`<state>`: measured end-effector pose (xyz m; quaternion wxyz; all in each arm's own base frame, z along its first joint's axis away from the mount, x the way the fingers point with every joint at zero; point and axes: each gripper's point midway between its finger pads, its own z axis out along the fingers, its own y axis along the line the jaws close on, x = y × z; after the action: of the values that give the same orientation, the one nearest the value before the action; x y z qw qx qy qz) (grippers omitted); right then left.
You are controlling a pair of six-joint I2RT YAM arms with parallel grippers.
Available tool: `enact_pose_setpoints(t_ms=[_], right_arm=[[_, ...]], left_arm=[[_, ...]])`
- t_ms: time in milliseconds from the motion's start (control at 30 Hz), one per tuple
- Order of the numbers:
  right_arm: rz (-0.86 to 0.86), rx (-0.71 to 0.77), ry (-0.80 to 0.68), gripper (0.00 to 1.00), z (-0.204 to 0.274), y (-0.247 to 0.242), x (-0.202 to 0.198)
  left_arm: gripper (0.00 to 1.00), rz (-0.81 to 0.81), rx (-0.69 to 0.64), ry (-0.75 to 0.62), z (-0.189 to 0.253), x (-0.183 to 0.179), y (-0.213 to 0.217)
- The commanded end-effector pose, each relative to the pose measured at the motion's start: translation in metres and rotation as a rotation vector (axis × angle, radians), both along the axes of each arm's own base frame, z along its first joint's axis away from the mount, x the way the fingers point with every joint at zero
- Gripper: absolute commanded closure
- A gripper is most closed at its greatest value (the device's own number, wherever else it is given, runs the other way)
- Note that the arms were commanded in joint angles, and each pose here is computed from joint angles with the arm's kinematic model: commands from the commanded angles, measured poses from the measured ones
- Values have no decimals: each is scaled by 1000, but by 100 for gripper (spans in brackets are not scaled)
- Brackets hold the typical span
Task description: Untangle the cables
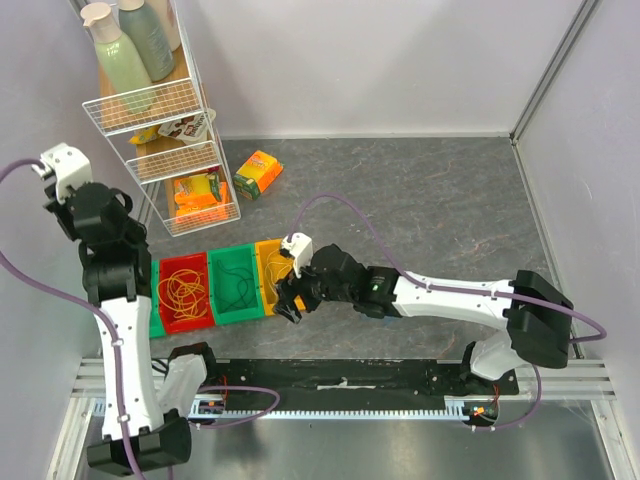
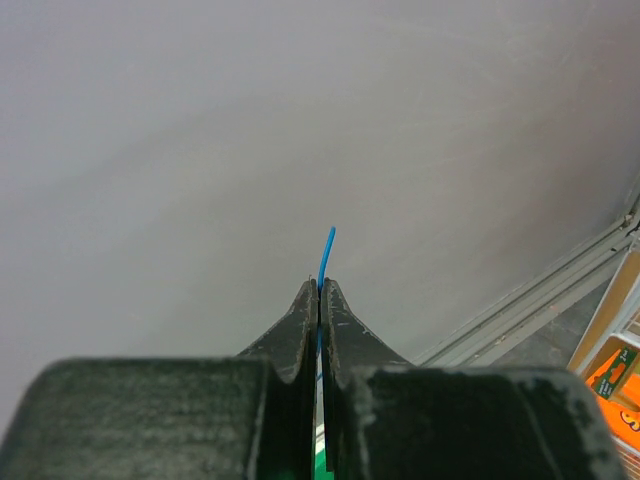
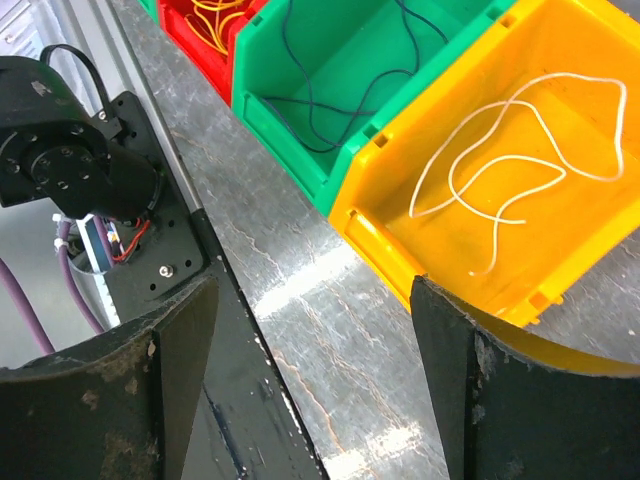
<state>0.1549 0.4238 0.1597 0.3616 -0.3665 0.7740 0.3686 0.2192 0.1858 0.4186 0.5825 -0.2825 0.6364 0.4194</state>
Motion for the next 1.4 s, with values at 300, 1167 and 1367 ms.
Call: enact_pose_setpoints(t_ms=[300, 1167, 1367], right_arm=[[-22, 57, -13, 15, 10, -29, -7], [-259, 66, -84, 14, 1, -136, -9], [-539, -17, -111, 12, -5, -185, 23]], left_arm=[[98, 164, -232, -161, -107, -39, -2], [23, 434, -648, -78, -252, -53, -18], [9, -36, -763, -289, -182, 10, -57]])
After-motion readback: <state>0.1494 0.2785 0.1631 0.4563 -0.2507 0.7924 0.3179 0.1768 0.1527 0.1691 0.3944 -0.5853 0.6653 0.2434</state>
